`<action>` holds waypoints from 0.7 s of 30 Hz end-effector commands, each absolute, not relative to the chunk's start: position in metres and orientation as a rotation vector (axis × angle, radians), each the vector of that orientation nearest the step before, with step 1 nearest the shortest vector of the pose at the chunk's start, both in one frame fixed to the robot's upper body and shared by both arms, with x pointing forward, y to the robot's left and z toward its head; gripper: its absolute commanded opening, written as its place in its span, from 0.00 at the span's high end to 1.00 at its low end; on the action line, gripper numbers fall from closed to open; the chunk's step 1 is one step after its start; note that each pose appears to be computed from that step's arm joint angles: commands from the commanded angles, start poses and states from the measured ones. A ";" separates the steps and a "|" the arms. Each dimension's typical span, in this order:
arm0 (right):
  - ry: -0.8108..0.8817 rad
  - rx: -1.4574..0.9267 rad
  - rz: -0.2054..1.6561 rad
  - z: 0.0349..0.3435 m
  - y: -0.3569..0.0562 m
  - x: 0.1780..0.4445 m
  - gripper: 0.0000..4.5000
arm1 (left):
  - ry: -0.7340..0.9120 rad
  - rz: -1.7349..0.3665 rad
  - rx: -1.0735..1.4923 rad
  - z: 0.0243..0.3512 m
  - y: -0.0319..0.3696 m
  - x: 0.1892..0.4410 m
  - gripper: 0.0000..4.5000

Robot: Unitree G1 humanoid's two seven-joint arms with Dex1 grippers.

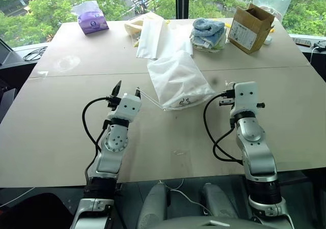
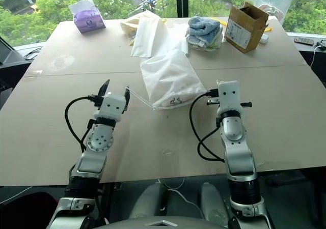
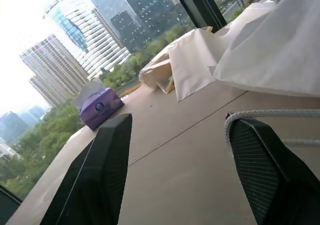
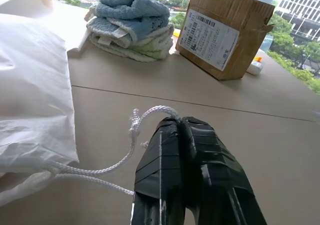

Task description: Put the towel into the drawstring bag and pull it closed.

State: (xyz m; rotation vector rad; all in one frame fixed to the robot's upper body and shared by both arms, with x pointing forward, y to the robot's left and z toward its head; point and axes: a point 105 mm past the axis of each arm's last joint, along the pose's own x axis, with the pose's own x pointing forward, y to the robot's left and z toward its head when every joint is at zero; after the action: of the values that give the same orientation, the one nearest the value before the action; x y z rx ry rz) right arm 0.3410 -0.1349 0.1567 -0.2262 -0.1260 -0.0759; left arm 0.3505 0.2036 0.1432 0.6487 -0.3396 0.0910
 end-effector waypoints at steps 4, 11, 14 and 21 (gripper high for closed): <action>-0.188 -0.210 -0.101 0.173 -0.140 0.341 1.00 | -0.328 0.257 0.643 0.158 0.243 0.355 0.33; -0.256 -0.226 -0.186 0.188 -0.153 0.344 1.00 | -0.380 0.341 0.657 0.189 0.263 0.364 0.33; -0.318 -0.240 -0.264 0.203 -0.167 0.345 1.00 | -0.431 0.384 0.677 0.210 0.272 0.369 0.33; -0.535 -0.333 -0.378 0.268 -0.194 0.347 1.00 | -0.638 0.415 0.705 0.281 0.266 0.375 0.33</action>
State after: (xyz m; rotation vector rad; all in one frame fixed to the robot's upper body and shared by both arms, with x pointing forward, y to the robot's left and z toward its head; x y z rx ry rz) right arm 0.3558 -0.1816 0.2394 -0.3229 -0.4240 -0.3075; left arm 0.3824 0.2640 0.2515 0.6940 -0.5376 0.3774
